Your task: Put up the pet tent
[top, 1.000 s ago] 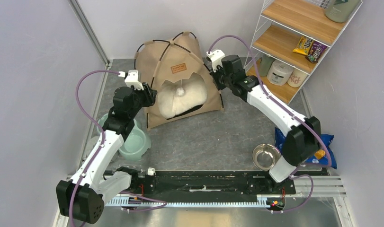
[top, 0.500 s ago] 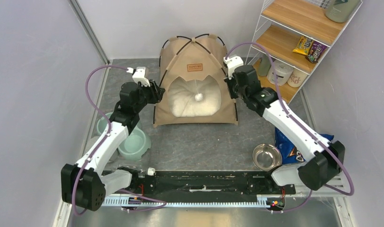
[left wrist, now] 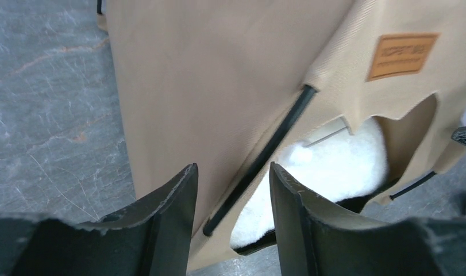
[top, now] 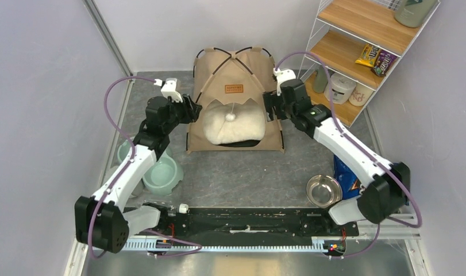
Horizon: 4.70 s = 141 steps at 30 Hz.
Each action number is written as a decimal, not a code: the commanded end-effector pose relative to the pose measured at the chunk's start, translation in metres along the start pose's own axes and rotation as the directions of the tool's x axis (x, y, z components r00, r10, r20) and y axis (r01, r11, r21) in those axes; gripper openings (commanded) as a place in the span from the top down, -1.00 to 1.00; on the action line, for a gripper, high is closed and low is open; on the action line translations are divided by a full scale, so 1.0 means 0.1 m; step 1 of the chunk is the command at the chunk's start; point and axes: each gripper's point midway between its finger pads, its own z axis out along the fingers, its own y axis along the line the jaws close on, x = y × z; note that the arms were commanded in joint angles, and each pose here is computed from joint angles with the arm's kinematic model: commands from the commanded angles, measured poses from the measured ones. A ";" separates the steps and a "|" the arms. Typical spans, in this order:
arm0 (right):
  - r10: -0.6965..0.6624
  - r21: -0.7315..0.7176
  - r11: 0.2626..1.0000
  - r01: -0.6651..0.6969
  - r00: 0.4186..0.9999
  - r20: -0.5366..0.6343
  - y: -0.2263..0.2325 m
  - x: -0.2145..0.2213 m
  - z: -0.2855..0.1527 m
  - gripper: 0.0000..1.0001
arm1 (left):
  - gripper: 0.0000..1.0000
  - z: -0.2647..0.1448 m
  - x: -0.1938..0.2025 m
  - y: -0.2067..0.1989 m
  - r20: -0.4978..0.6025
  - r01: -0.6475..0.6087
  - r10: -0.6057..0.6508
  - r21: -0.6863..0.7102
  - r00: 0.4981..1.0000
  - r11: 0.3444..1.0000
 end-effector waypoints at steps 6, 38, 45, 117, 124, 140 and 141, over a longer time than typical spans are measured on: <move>0.222 -0.326 0.933 -0.154 0.958 0.183 0.37 -0.70 -0.98 -0.87 | -0.20 -0.75 -0.74 -0.02 0.182 0.065 -0.043 -0.121 0.982 0.991; -0.384 -0.946 0.272 0.176 0.921 0.061 4.49 1.77 -1.04 -0.68 | -0.22 -2.09 -0.93 0.04 0.244 0.058 0.007 -0.258 0.970 0.964; -0.416 -0.959 0.241 0.150 0.909 0.037 4.60 1.93 -1.00 -0.60 | -0.22 -2.08 -0.92 0.07 0.239 0.048 0.019 -0.272 0.971 0.961; 0.253 -0.583 0.792 0.180 0.773 0.582 2.91 0.00 -1.42 1.00 | -0.72 -1.38 -0.49 -0.36 0.011 0.113 -0.113 -0.007 0.993 0.994; 0.326 -0.568 0.812 0.136 0.702 0.633 2.87 -0.13 -1.41 1.00 | -0.72 -1.46 -0.61 -0.27 0.082 0.163 -0.157 -0.065 0.984 0.984; 0.298 -0.547 0.807 0.224 0.645 0.704 2.99 -0.19 -1.45 1.00 | -0.45 -1.47 -0.77 -0.47 0.142 0.267 -0.271 0.046 0.952 0.962; 0.294 -0.545 0.808 0.225 0.646 0.704 2.99 -0.19 -1.44 1.00 | -0.36 -1.48 -0.77 -0.47 0.144 0.265 -0.269 0.048 0.952 0.963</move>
